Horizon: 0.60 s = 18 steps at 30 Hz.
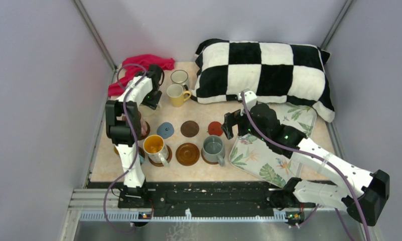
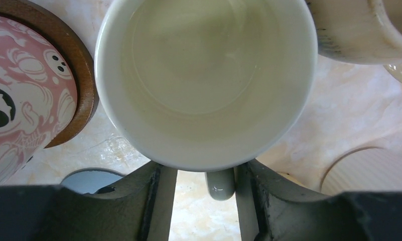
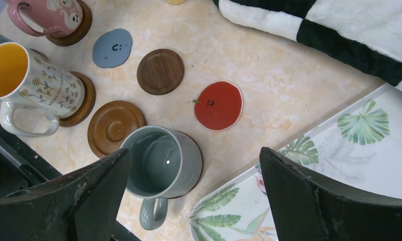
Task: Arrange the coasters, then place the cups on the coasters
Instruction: Pick up the cup at the center of the board.
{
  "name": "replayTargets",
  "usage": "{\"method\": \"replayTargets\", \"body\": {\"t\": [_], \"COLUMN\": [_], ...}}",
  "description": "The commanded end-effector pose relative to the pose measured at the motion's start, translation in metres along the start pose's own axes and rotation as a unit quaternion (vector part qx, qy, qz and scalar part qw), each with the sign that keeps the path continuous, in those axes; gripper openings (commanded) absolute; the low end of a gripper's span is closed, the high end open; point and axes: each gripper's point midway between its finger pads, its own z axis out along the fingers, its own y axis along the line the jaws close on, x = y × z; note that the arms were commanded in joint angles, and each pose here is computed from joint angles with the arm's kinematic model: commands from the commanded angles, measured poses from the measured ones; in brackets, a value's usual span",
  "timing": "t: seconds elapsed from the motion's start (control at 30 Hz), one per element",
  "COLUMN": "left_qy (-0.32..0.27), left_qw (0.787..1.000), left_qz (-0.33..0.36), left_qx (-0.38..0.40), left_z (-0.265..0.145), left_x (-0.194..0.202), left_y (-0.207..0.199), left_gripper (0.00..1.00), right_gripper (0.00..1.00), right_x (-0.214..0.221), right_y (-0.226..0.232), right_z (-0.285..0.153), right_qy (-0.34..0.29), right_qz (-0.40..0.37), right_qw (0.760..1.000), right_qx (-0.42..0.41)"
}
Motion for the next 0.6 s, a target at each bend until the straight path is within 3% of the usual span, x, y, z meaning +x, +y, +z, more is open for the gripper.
{"method": "replayTargets", "body": {"t": [0.0, 0.37, 0.57], "left_qy": [-0.001, -0.006, -0.004], "left_qw": [1.000, 0.999, 0.998], "left_qz": [0.020, 0.050, 0.060], "left_qx": [-0.015, -0.010, -0.006], "left_z": [-0.001, 0.006, 0.008], "left_x": [0.002, 0.005, 0.007], "left_y": [0.014, 0.022, 0.026], "left_gripper": [0.49, 0.49, 0.40], "right_gripper": [0.99, 0.99, 0.99], "right_x": [-0.018, -0.022, -0.026], "right_y": [0.002, 0.000, 0.000], "right_z": [-0.005, -0.011, -0.015], "right_qy": [-0.035, -0.041, -0.046], "right_qz": [0.007, 0.007, 0.006], "right_qw": [0.999, 0.999, 0.999], "right_qx": [-0.006, -0.004, -0.002]}}
